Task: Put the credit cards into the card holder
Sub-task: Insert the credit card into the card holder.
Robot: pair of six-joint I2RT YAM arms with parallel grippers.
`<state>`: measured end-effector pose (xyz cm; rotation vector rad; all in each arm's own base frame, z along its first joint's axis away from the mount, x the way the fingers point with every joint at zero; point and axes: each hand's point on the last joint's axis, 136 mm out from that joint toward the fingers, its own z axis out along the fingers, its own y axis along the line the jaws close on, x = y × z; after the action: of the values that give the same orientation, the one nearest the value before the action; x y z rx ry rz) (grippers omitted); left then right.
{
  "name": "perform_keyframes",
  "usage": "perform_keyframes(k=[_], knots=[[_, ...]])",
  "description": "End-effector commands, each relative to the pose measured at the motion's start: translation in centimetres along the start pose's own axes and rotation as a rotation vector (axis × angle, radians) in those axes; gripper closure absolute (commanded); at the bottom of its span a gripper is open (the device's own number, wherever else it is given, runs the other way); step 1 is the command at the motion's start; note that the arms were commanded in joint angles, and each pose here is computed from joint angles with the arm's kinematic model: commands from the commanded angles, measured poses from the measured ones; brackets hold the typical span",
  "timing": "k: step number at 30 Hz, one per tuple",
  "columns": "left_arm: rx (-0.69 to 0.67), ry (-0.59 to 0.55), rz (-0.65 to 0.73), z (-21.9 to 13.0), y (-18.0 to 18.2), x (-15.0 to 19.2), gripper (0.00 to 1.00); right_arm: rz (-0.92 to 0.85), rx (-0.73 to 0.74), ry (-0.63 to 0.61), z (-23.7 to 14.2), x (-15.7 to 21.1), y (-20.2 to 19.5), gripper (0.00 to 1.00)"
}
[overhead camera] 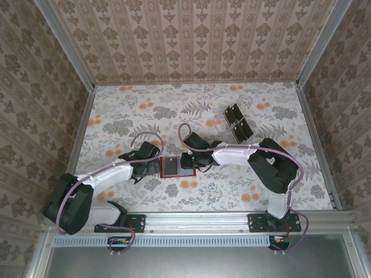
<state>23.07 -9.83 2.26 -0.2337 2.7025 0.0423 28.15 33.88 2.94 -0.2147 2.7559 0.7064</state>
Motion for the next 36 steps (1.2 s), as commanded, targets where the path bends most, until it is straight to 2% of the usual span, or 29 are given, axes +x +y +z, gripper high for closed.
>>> perform_keyframes(k=[1,18,36], knots=[[0.003,-0.002,0.016,0.1,-0.5,-0.6,0.0,-0.023,-0.008,-0.026,-1.1,-1.4,1.2,0.84],[-0.012,0.023,0.026,1.2,-0.4,0.1,0.0,-0.02,-0.012,0.019,2.3,-2.0,1.9,0.88],[0.004,0.043,0.039,2.1,-1.1,0.4,0.0,-0.055,-0.075,0.059,3.3,-1.7,4.7,0.89]])
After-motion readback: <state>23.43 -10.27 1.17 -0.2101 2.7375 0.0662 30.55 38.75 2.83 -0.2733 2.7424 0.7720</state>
